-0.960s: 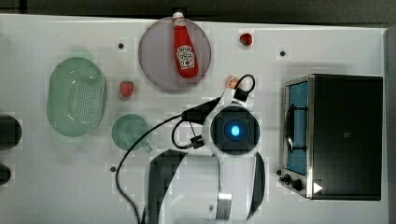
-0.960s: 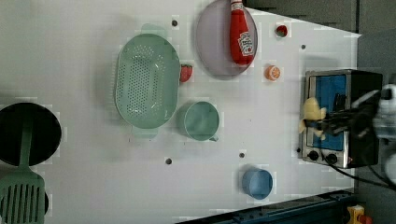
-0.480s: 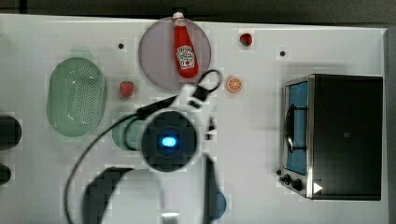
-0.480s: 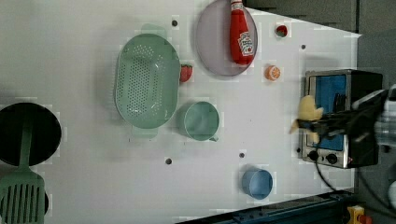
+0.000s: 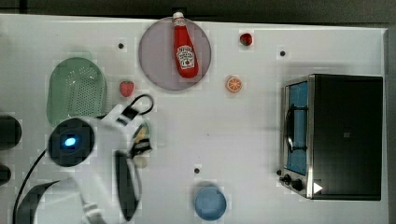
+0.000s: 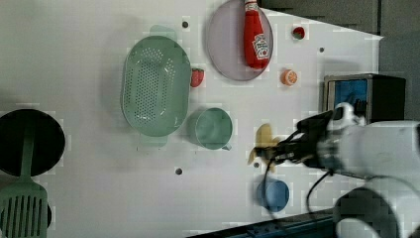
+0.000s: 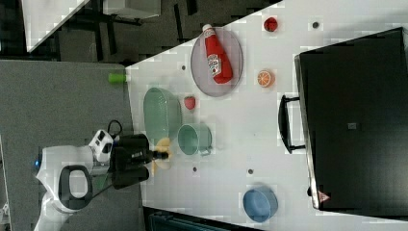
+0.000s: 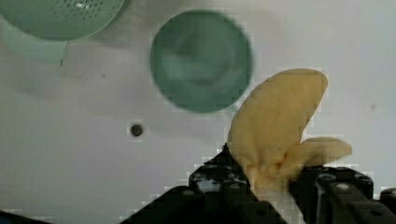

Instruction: Pick Banana and place it in mug.

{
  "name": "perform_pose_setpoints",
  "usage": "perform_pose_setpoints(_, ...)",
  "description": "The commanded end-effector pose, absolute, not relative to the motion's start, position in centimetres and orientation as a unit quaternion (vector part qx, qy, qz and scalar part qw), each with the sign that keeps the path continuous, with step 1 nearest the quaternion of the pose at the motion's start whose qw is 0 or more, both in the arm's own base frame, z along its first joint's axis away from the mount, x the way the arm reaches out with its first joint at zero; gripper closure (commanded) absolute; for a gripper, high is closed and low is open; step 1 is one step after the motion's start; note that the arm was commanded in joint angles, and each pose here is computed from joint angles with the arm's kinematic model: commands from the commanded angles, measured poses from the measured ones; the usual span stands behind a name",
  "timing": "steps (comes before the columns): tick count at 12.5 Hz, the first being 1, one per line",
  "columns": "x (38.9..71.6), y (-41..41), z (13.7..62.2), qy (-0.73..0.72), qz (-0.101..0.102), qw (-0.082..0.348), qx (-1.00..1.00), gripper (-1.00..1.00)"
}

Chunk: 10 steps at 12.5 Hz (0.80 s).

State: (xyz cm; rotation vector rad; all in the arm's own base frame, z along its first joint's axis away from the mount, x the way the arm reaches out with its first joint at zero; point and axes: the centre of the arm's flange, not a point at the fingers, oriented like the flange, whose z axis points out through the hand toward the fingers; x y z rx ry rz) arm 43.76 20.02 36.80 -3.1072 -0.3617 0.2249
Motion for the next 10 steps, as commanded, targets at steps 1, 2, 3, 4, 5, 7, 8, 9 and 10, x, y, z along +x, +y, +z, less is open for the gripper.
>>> perform_pose_setpoints(1, 45.0, 21.3, 36.0, -0.019, 0.040, 0.020, -0.999, 0.36)
perform_pose_setpoints(2, 45.1, 22.0, 34.8, -0.012, 0.038, 0.025, -0.999, 0.36)
perform_pose_setpoints(3, 45.3, 22.4, 33.5, -0.005, 0.039, 0.030, -0.999, 0.36)
perform_pose_setpoints(4, 45.6, 22.7, 32.3, -0.003, 0.041, 0.034, -0.999, 0.36)
perform_pose_setpoints(5, 45.7, 22.9, 31.1, -0.004, 0.045, 0.037, -0.998, 0.36)
perform_pose_setpoints(7, 46.0, 23.0, 29.3, -0.009, 0.044, 0.039, -0.998, 0.36)
perform_pose_setpoints(8, 46.2, 22.8, 28.7, -0.017, 0.039, 0.034, -0.999, 0.29)
perform_pose_setpoints(9, 46.5, 22.8, 28.3, -0.025, 0.028, 0.031, -0.999, 0.10)
perform_pose_setpoints(10, 46.7, 22.8, 28.0, -0.027, 0.018, 0.034, -0.999, -0.11)
